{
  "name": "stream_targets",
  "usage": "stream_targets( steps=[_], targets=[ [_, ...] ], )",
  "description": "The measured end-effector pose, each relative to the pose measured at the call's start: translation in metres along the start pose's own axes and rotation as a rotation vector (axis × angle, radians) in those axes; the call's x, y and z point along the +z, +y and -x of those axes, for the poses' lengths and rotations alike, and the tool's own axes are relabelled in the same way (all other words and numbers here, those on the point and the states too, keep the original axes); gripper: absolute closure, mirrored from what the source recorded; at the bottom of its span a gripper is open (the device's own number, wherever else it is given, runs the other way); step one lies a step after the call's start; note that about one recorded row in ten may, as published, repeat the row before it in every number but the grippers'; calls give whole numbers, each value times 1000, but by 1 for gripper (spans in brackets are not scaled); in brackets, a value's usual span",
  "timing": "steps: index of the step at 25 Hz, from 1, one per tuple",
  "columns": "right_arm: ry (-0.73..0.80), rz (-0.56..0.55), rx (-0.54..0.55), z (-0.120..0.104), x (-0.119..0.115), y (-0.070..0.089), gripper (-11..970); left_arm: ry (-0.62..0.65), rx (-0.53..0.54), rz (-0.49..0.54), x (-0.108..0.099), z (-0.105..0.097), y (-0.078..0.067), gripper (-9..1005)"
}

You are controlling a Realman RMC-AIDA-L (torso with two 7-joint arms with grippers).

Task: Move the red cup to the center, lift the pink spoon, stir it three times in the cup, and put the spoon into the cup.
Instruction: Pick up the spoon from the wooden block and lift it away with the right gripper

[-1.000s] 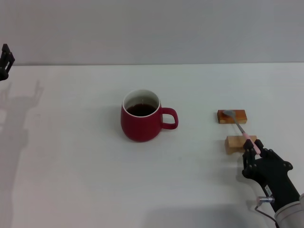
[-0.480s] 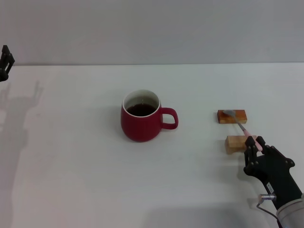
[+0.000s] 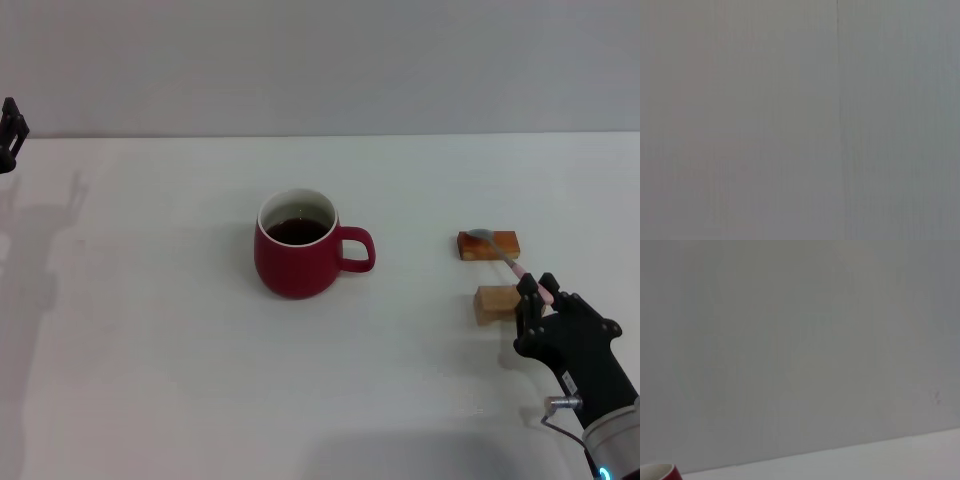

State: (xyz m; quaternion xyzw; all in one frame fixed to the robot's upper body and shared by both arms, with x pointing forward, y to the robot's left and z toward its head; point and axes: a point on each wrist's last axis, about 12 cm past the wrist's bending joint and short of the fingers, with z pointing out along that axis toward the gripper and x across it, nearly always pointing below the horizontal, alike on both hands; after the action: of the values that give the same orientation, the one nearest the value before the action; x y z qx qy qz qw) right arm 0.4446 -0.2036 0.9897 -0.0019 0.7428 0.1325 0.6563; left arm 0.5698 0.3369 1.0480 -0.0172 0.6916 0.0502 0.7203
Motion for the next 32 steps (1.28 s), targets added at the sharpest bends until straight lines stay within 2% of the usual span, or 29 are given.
stream_targets(
  steps=[32],
  targets=[
    [-37, -13, -80, 9, 10, -3, 791, 3, -4, 6, -1, -1, 1, 162]
  ],
)
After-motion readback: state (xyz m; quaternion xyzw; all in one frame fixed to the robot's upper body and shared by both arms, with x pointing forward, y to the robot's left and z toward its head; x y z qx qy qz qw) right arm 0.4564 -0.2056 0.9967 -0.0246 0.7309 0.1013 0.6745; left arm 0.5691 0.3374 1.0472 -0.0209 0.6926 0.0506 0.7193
